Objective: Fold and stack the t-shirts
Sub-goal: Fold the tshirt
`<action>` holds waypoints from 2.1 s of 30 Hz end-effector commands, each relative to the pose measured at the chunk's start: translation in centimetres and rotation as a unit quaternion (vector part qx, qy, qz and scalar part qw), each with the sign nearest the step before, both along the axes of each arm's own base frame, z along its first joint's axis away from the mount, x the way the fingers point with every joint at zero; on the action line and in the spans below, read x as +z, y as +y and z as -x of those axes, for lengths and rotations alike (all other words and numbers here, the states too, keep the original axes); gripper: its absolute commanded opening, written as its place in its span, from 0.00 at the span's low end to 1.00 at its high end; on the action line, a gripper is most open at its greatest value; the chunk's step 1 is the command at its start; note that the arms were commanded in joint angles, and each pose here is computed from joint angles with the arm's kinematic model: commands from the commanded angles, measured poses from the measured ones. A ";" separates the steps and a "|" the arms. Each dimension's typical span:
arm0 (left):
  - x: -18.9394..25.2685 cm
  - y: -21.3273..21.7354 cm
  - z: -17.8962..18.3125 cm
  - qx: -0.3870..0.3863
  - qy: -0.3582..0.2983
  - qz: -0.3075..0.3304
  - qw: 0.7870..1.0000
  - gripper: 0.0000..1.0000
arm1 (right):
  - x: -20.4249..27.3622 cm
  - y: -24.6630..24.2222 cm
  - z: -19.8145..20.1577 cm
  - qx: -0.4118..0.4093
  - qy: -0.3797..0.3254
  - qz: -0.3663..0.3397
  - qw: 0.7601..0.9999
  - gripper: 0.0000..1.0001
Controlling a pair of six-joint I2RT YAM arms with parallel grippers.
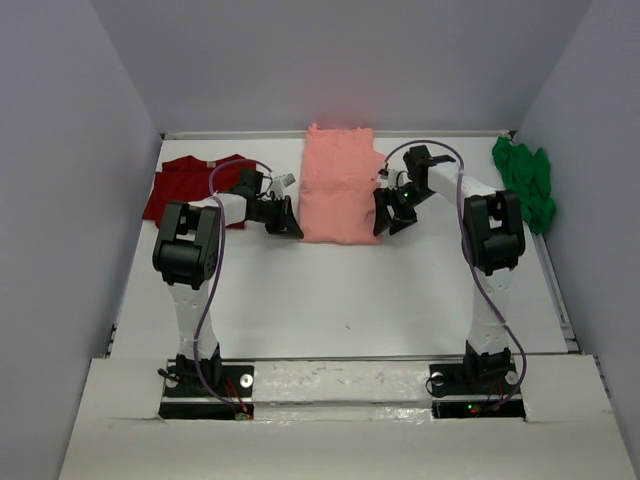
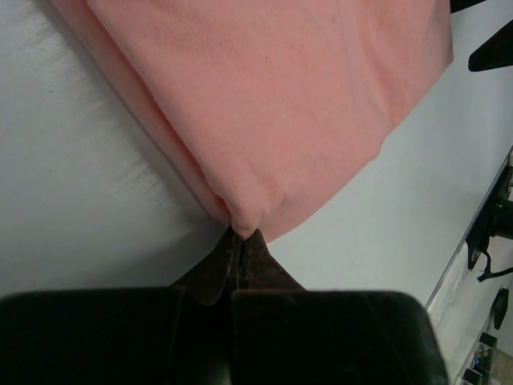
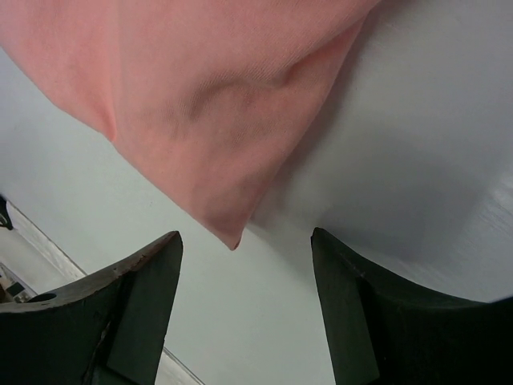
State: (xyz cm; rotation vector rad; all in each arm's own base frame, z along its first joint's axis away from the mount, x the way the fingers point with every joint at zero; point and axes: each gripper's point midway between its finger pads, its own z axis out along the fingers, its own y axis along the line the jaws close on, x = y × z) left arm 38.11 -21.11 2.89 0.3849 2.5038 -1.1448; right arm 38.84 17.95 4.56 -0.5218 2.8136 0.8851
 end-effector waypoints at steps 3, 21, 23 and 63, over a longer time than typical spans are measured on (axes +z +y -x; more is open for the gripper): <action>0.3 -0.3 -0.5 -0.006 -0.006 0.000 1.000 0.00 | 0.5 0.4 0.1 0.007 0.005 -0.021 1.000 0.70; 0.7 -0.3 -0.4 -0.011 -0.016 -0.005 1.000 0.00 | -0.7 1.8 1.9 0.031 0.037 -0.036 0.998 0.45; 0.8 -0.3 -0.5 -0.012 -0.017 -0.003 1.000 0.00 | -0.9 2.2 2.1 0.036 0.040 -0.035 0.998 0.45; 7.3 1.9 5.6 -0.104 -0.083 -0.034 0.990 0.00 | 4.7 -0.4 9.0 0.089 0.002 0.029 0.996 0.00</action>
